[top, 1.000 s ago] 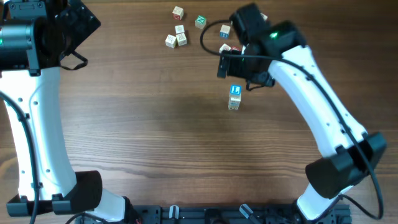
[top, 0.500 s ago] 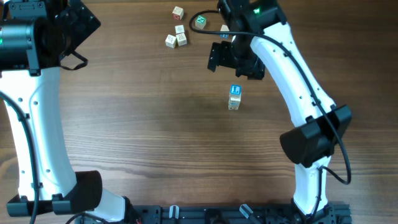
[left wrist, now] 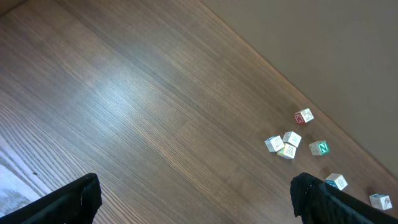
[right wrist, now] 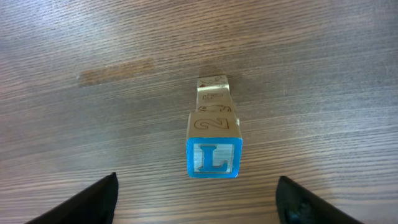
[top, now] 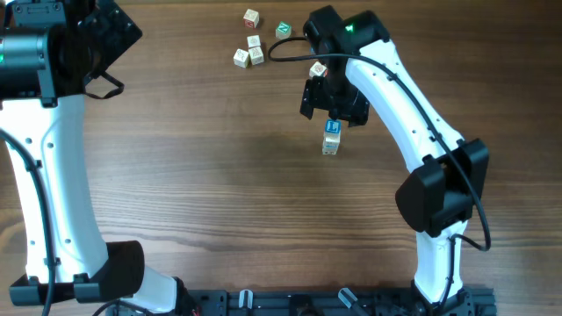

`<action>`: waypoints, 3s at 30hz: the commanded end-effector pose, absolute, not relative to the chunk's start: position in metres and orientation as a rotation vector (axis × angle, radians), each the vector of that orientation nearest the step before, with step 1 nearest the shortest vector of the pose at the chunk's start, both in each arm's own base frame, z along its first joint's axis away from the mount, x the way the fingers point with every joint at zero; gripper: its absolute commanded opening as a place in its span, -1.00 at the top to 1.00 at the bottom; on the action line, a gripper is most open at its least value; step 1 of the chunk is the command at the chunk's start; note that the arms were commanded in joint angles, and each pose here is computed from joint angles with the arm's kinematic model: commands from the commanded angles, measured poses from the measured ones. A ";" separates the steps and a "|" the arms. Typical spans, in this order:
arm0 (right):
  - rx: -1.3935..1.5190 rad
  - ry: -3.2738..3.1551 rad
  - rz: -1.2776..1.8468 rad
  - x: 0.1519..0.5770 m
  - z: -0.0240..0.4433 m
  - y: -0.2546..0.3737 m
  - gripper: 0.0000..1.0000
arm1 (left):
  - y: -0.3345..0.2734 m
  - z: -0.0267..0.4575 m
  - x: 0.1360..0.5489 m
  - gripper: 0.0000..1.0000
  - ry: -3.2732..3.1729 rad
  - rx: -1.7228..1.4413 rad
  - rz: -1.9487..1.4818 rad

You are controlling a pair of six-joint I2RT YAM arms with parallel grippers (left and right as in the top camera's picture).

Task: Form a tower

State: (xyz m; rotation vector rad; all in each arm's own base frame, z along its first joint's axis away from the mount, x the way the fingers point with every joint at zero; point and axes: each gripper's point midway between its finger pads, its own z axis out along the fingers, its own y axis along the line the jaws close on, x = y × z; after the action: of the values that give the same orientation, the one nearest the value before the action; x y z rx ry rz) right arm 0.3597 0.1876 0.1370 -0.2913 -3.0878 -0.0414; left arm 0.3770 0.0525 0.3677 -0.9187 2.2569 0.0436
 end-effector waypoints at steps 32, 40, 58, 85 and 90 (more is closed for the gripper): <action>-0.265 -3.107 0.043 0.363 0.116 0.178 -0.18 | 0.057 0.378 0.372 -1.00 2.213 -0.938 0.045; -0.266 -3.116 0.063 0.365 0.116 0.176 -0.20 | 0.057 0.378 0.372 -1.00 2.213 -0.938 0.045; -0.264 -3.081 0.008 0.358 0.116 0.182 -0.36 | 0.057 0.378 0.372 -1.00 2.213 -0.938 0.045; -0.258 -3.046 0.002 0.351 0.117 0.182 -0.99 | 0.057 0.378 0.372 -1.00 2.213 -0.938 0.045; -0.258 -3.026 0.001 0.346 0.117 0.182 -0.99 | 0.057 0.378 0.372 -1.00 2.213 -0.938 0.045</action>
State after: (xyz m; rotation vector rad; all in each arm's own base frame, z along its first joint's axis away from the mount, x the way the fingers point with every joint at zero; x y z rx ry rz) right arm 0.3518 0.1812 0.1166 -0.2550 -3.0531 0.0173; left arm 0.3770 0.0525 0.3677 -0.9187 2.2569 0.0436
